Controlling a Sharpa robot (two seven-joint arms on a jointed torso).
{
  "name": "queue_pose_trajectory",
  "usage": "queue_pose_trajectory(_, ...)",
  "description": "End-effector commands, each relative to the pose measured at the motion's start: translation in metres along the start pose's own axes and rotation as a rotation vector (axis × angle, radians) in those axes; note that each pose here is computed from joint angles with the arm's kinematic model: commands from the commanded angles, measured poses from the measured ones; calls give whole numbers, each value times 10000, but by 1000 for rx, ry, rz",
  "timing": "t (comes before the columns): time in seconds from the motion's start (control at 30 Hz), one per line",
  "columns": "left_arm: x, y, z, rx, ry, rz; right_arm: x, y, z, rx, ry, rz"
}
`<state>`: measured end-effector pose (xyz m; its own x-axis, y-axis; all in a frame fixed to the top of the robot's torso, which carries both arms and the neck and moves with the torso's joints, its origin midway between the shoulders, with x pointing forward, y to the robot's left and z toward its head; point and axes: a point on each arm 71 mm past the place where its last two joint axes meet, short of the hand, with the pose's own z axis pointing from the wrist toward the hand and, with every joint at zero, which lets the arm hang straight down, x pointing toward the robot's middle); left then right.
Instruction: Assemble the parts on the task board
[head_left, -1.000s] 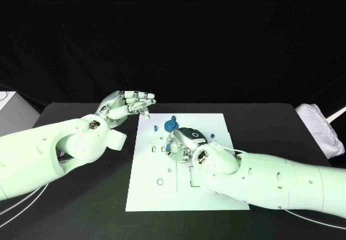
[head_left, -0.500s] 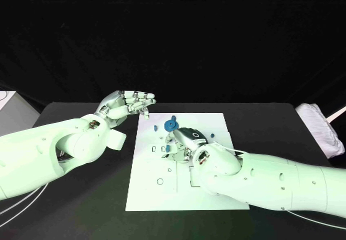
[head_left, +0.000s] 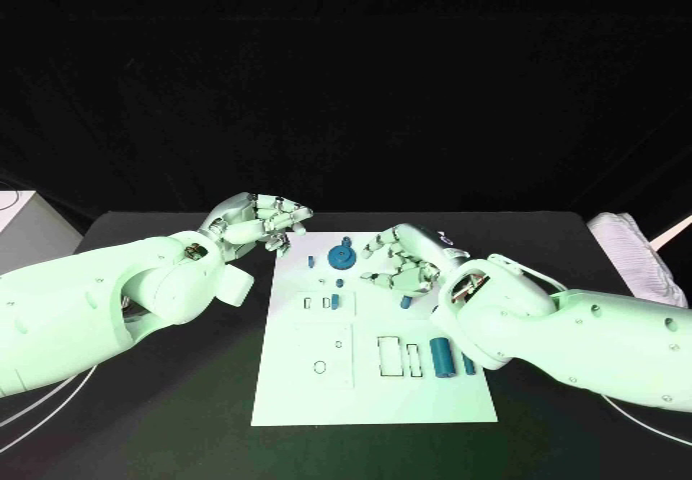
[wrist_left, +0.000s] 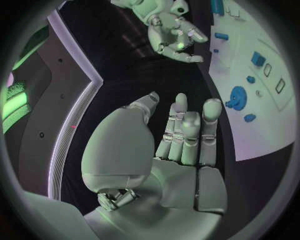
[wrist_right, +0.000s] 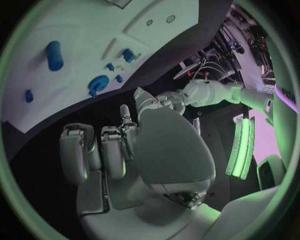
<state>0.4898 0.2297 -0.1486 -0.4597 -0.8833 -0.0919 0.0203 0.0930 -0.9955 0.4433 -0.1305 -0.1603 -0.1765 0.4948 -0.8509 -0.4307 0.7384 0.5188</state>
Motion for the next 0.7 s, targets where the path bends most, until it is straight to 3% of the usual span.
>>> queue_pose_trajectory(0.03,77,163,8,-227,135,178,-142,-89,-28,30,62,222)
queue_pose_trajectory(0.23,105,199,122,-440,191,395,-473,-326,-85,92,36,276)
queue_pose_trajectory(0.37,151,203,228,-547,214,558,-584,-437,-104,120,14,283)
queue_pose_trajectory(0.57,274,218,390,-652,245,749,-654,-527,-113,149,-3,282)
queue_pose_trajectory(0.7,365,203,514,-679,255,819,-671,-558,-106,162,-9,280)
